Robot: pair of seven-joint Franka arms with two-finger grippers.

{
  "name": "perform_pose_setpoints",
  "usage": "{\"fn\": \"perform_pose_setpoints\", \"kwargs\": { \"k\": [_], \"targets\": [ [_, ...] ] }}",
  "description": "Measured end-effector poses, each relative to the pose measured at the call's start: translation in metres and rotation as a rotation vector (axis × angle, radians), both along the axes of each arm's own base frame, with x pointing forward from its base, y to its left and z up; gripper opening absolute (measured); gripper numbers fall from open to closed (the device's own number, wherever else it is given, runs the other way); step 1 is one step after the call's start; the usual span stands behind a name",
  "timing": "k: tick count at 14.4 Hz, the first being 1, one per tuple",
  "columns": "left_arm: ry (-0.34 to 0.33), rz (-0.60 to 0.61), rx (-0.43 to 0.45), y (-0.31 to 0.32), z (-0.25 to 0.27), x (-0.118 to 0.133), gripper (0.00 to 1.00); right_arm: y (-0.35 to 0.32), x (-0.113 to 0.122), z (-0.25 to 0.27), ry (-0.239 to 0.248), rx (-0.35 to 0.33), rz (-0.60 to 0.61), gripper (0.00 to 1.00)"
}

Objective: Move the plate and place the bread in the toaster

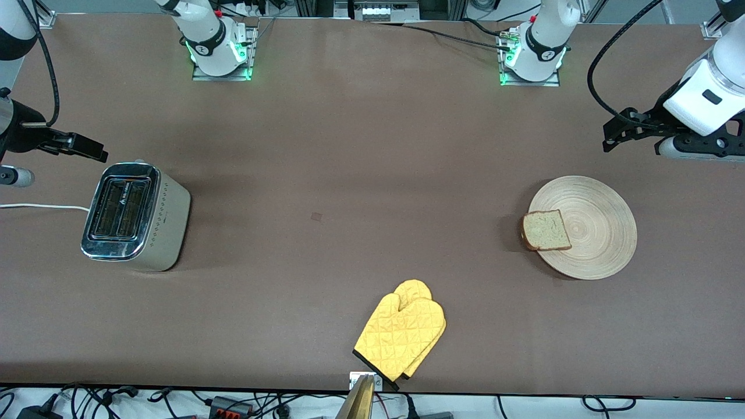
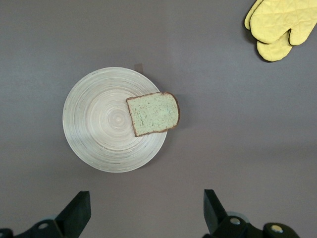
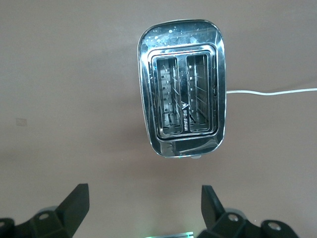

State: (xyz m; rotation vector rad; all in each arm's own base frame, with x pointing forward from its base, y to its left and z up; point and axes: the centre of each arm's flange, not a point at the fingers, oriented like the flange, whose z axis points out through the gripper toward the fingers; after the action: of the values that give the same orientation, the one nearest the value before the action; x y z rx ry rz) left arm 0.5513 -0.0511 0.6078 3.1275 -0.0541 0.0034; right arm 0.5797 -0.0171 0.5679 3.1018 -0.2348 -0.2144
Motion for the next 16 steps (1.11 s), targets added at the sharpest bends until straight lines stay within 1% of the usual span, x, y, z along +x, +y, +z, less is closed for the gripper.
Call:
{"fn": "perform_pose_setpoints", "kwargs": {
  "k": [9,16],
  "targets": [
    [0.001,0.000,0.000,0.0000,0.0000,-0.0001,1.00,-0.0001,0.0000,0.0000,0.000,0.000,0.000,1.00],
    [0.013,0.001,0.001,0.0005,-0.0008,-0.0015,1.00,-0.0001,0.0000,0.0000,0.000,0.000,0.000,1.00]
  ]
}}
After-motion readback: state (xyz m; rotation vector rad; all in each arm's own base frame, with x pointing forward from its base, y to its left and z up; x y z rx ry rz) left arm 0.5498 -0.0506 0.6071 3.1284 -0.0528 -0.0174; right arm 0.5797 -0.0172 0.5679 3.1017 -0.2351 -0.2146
